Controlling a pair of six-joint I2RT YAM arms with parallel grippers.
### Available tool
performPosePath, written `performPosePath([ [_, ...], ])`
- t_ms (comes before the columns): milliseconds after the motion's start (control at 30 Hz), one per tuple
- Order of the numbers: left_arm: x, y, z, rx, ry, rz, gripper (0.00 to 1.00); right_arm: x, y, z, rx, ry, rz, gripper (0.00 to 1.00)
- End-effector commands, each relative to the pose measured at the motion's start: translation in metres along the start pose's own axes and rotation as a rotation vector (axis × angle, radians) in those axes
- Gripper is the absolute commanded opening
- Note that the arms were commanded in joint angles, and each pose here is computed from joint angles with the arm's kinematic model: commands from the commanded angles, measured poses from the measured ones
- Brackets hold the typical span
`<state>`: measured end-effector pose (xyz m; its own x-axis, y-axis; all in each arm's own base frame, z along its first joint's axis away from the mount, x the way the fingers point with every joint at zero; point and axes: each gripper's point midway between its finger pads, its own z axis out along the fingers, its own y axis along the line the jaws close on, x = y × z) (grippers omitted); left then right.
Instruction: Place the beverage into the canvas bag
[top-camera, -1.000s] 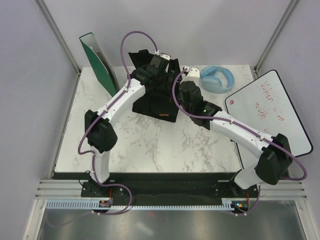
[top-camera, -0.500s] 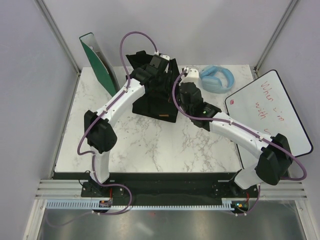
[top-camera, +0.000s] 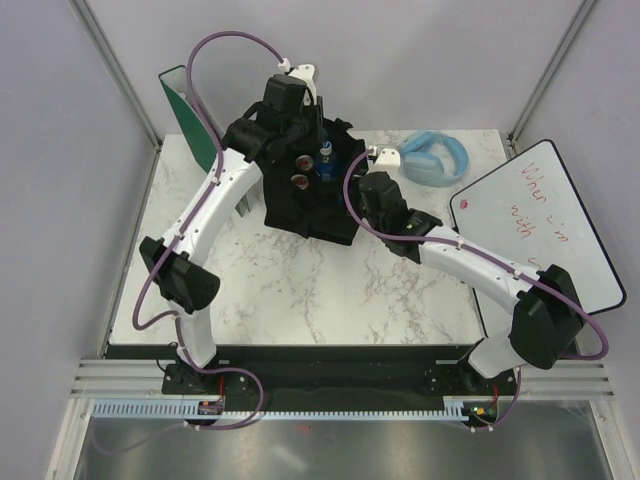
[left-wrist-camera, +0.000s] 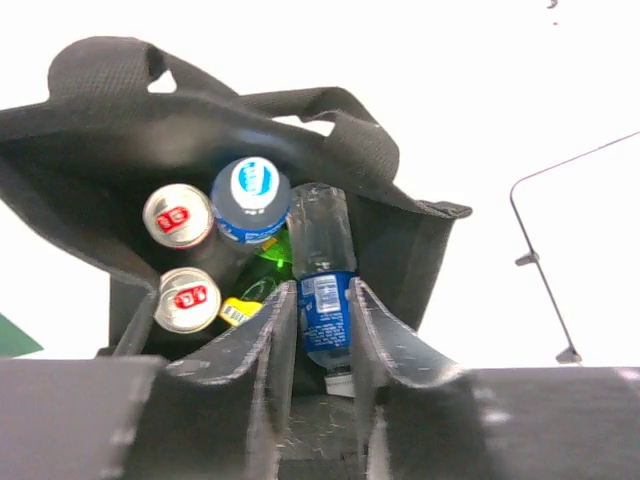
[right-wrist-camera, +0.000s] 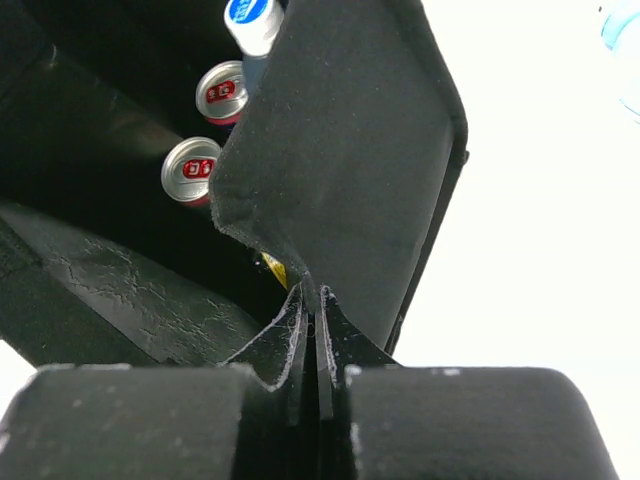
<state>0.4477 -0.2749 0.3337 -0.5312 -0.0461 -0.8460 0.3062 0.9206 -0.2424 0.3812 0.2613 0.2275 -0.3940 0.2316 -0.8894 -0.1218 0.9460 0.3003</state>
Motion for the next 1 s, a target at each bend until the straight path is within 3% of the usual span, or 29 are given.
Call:
performPosePath([
  [0,-0.009,-0.012,-0.015,0.056,-0.028,-0.014,0.39,0.004,-0.009,0.004,0.042,0.032,-0.027,0.06],
  [133,-0.024,-0.018,-0.038,0.085,-0.071,-0.014,0.50,-0.009,0.000,0.003,0.013,0.018,-0.008,0.09],
  [300,-0.041,-0.021,-0.077,0.117,-0.132,-0.005,0.66,-0.037,0.014,-0.009,-0.036,-0.020,0.037,0.29],
  [333,-0.042,-0.020,-0.083,0.116,-0.140,-0.004,0.74,-0.042,0.016,-0.012,-0.046,-0.026,0.046,0.32],
  [500,-0.042,-0.012,-0.109,0.097,-0.168,0.000,0.84,-0.081,0.031,-0.035,-0.101,-0.074,0.077,0.45],
  [600,-0.037,-0.014,-0.125,0.123,-0.169,0.006,0.94,-0.093,0.035,-0.048,-0.125,-0.073,0.075,0.62],
  [633,-0.038,-0.015,-0.135,0.139,-0.180,0.008,0.96,-0.097,0.034,-0.053,-0.128,-0.075,0.078,0.76],
  [733,-0.023,-0.017,-0.141,0.170,-0.152,0.012,0.97,-0.105,0.030,-0.074,-0.141,-0.076,0.084,0.98],
  [867,-0.021,-0.013,-0.178,0.192,-0.216,0.022,1.00,-0.115,0.020,-0.108,-0.168,-0.103,0.100,0.98],
  [967,-0.001,-0.009,-0.181,0.213,-0.218,0.038,1.00,-0.120,0.009,-0.132,-0.172,-0.115,0.104,0.98],
])
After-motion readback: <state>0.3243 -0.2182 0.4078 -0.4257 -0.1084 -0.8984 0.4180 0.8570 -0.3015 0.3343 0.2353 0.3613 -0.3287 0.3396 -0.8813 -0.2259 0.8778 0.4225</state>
